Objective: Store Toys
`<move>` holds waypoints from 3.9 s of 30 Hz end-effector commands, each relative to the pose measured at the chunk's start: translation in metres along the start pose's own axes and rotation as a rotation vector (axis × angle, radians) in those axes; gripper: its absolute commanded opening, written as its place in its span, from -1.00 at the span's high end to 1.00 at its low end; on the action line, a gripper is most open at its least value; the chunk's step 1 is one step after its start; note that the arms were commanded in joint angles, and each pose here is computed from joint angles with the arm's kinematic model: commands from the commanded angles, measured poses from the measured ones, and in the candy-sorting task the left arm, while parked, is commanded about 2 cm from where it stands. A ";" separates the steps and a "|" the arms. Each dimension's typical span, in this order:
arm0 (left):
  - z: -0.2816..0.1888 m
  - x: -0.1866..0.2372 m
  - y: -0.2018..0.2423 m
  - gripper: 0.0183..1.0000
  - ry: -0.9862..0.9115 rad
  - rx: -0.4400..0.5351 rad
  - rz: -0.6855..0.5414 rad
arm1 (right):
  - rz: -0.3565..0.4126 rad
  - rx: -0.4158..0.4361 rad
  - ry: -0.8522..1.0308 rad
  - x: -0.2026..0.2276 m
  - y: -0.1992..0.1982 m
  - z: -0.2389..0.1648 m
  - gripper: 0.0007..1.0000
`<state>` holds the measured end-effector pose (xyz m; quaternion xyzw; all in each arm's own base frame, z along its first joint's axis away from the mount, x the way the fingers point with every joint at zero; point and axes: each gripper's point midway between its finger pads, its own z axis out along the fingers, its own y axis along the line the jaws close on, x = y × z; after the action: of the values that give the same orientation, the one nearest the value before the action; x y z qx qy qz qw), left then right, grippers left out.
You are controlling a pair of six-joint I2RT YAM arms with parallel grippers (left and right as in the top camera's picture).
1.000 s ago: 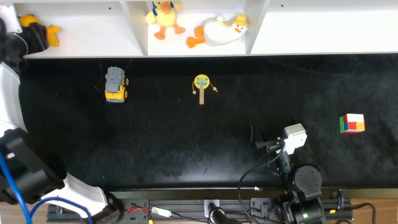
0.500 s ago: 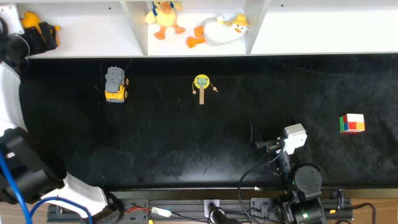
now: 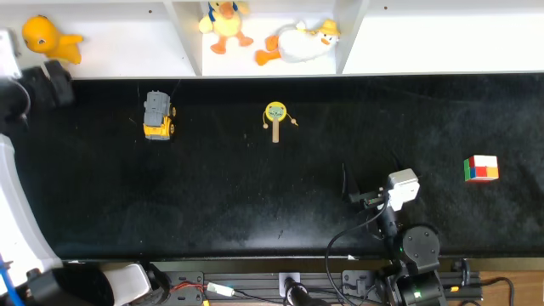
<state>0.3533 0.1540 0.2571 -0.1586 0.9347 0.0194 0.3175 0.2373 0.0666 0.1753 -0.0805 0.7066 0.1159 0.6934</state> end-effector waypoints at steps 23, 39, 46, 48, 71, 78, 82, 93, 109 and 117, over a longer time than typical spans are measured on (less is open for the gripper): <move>0.078 0.151 -0.119 -1.00 0.343 0.003 0.163 | 0.007 0.012 0.001 0.004 -0.003 0.000 -0.99; 0.126 0.148 -0.122 -1.00 0.144 0.017 0.159 | 0.007 0.012 0.000 0.004 -0.003 0.000 -1.00; 0.140 0.154 -0.122 -0.99 0.133 0.017 0.157 | 0.007 0.012 0.000 0.004 -0.003 0.000 -0.99; 0.146 0.156 -0.122 -1.00 0.138 0.017 0.158 | 0.007 0.011 0.001 0.004 -0.003 0.000 -0.99; 0.150 0.164 -0.121 0.30 0.180 0.013 0.149 | 0.007 0.012 0.001 0.004 -0.003 0.000 -0.99; 0.103 0.142 -0.121 0.92 0.191 0.006 0.152 | 0.007 0.011 0.001 0.004 -0.003 0.000 -0.99; 0.079 0.121 -0.120 0.96 0.111 0.007 0.145 | 0.007 0.011 0.001 0.004 -0.003 0.000 -0.99; 0.089 0.064 -0.123 0.96 -0.102 0.021 0.180 | 0.007 0.011 0.001 0.004 -0.003 0.000 -0.99; 0.123 0.008 -0.126 0.96 -0.124 0.067 0.240 | 0.007 0.012 0.000 0.004 -0.003 0.000 -0.99; 0.142 0.004 -0.128 0.96 -0.136 0.067 0.203 | 0.007 0.011 0.001 0.004 -0.003 0.000 -0.99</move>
<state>0.4645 0.0523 0.1464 -0.0493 0.9254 0.0371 0.3738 0.2374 0.0666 0.1754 -0.0805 0.7064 0.1156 0.6936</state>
